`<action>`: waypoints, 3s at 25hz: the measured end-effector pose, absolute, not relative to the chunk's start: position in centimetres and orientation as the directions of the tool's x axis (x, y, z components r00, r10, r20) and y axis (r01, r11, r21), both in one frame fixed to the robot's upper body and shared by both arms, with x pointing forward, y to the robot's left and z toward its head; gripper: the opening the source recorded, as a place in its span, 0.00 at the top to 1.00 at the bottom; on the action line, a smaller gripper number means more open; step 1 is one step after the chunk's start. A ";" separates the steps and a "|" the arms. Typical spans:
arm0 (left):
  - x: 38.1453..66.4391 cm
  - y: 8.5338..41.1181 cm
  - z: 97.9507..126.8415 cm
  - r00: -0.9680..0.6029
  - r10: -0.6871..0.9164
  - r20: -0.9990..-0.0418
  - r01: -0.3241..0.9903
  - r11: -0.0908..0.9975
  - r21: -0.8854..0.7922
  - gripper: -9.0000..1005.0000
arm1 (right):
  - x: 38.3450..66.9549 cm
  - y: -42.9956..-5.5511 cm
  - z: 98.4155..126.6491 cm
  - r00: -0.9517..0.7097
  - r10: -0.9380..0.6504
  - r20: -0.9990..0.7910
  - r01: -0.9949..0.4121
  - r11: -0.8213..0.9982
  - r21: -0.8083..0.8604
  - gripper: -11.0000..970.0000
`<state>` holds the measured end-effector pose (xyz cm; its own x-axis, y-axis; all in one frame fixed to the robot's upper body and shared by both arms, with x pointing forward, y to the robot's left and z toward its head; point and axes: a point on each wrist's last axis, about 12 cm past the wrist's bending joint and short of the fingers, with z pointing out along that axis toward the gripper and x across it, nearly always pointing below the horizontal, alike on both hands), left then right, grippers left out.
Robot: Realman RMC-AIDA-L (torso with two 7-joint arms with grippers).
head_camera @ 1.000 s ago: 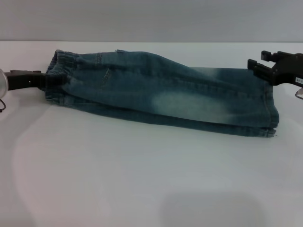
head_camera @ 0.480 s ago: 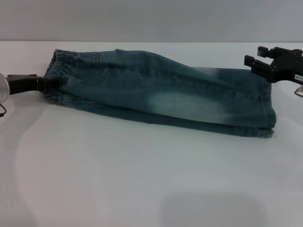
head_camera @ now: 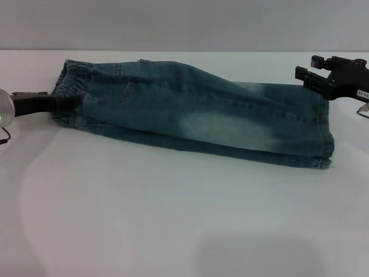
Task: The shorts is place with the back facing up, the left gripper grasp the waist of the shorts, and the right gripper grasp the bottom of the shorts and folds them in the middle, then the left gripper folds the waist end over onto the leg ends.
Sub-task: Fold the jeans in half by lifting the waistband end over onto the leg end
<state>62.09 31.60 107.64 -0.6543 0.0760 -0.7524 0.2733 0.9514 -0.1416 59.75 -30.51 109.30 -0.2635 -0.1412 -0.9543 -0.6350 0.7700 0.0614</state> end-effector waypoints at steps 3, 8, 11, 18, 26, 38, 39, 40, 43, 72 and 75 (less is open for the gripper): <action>62.0 31.5 107.7 -0.659 0.081 -0.748 0.288 0.946 -0.151 0.16 | 59.8 -30.5 109.3 -0.264 -0.137 -0.955 -0.633 0.772 0.064 0.52; 62.1 31.4 108.2 -0.661 0.089 -0.745 0.311 0.936 -0.164 0.16 | 59.8 -30.4 109.4 -0.260 -0.127 -0.957 -0.633 0.771 0.070 0.52; 62.1 31.4 108.3 -0.662 0.085 -0.744 0.314 0.934 -0.173 0.16 | 59.8 -30.3 109.3 -0.262 -0.125 -0.957 -0.633 0.771 0.072 0.52; 62.1 31.4 108.3 -0.666 0.086 -0.741 0.316 0.932 -0.176 0.16 | 59.6 -30.2 109.1 -0.268 -0.118 -0.956 -0.636 0.768 0.083 0.52; 62.0 31.2 108.1 -0.667 0.092 -0.739 0.322 0.930 -0.175 0.16 | 59.7 -29.8 109.2 -0.267 -0.119 -0.956 -0.647 0.758 0.086 0.52; 62.6 30.9 109.1 -0.641 0.099 -0.761 0.334 0.929 -0.161 0.16 | 59.8 -29.6 109.1 -0.266 -0.115 -0.957 -0.648 0.756 0.089 0.52; 62.6 30.9 109.0 -0.642 0.100 -0.761 0.335 0.928 -0.161 0.16 | 59.9 -29.6 109.1 -0.266 -0.115 -0.957 -0.648 0.756 0.089 0.52; 62.6 30.9 109.0 -0.641 0.101 -0.760 0.336 0.928 -0.160 0.16 | 59.9 -29.6 109.1 -0.265 -0.115 -0.957 -0.648 0.756 0.089 0.52; 62.6 30.9 108.9 -0.640 0.097 -0.762 0.327 0.932 -0.156 0.16 | 59.9 -29.5 109.1 -0.266 -0.113 -0.957 -0.648 0.756 0.091 0.52; 62.0 31.2 107.8 -0.662 0.086 -0.744 0.304 0.939 -0.162 0.16 | 59.7 -29.3 108.7 -0.278 -0.103 -0.955 -0.653 0.750 0.109 0.52; 61.9 31.3 107.7 -0.664 0.086 -0.743 0.303 0.939 -0.162 0.16 | 59.7 -29.3 108.7 -0.280 -0.103 -0.955 -0.651 0.751 0.109 0.52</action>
